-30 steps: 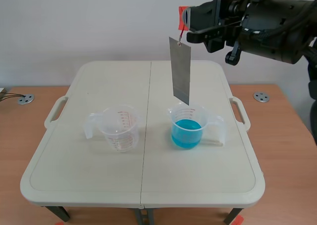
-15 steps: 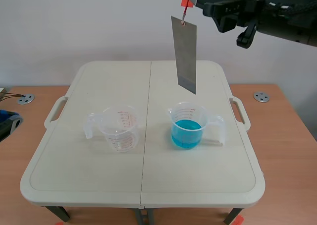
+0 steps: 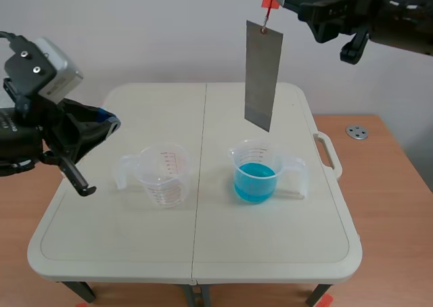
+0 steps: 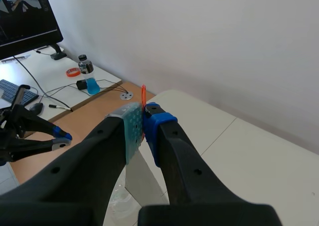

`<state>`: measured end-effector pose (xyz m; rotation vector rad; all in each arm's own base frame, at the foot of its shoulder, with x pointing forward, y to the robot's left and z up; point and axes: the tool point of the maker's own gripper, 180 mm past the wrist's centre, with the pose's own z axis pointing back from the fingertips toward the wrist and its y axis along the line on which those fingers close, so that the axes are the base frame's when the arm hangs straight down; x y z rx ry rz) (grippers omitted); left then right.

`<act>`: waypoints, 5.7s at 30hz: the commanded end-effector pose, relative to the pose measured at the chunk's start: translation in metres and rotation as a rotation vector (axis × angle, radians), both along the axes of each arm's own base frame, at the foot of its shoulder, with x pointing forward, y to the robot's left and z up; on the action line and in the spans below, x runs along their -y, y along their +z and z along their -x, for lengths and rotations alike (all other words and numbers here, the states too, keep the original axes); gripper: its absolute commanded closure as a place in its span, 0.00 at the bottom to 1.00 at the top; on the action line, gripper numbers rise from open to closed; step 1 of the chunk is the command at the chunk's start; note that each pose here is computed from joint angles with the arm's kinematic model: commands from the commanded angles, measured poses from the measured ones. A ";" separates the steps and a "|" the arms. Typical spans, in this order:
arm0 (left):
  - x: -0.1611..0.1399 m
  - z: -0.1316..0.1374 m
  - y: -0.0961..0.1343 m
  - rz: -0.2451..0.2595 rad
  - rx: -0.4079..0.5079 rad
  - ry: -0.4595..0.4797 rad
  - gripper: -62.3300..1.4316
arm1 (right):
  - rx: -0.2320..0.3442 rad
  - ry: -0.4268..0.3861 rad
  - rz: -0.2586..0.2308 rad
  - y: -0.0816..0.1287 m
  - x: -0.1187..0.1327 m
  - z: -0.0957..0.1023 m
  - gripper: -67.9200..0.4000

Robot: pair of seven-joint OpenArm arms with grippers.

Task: Hold the metal plate by the orange handle, dip it into the blue solution, take it out and point at it, then put the plate back in the beaker on the left.
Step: 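Raise the plate and point at it, then put the plate into the left beaker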

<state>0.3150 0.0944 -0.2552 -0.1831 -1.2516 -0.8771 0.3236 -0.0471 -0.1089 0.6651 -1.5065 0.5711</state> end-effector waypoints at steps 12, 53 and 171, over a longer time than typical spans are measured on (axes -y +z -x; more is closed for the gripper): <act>0.045 -0.031 -0.026 -0.026 -0.023 -0.044 0.96 | 0.045 0.013 -0.015 0.013 -0.001 0.003 0.97; 0.138 -0.038 -0.007 0.019 -0.019 -0.321 0.96 | 0.045 0.012 -0.015 0.013 -0.001 0.003 0.97; -0.109 0.223 -0.067 -0.147 -0.386 0.237 0.96 | 0.172 0.275 0.063 -0.014 -0.134 -0.007 0.97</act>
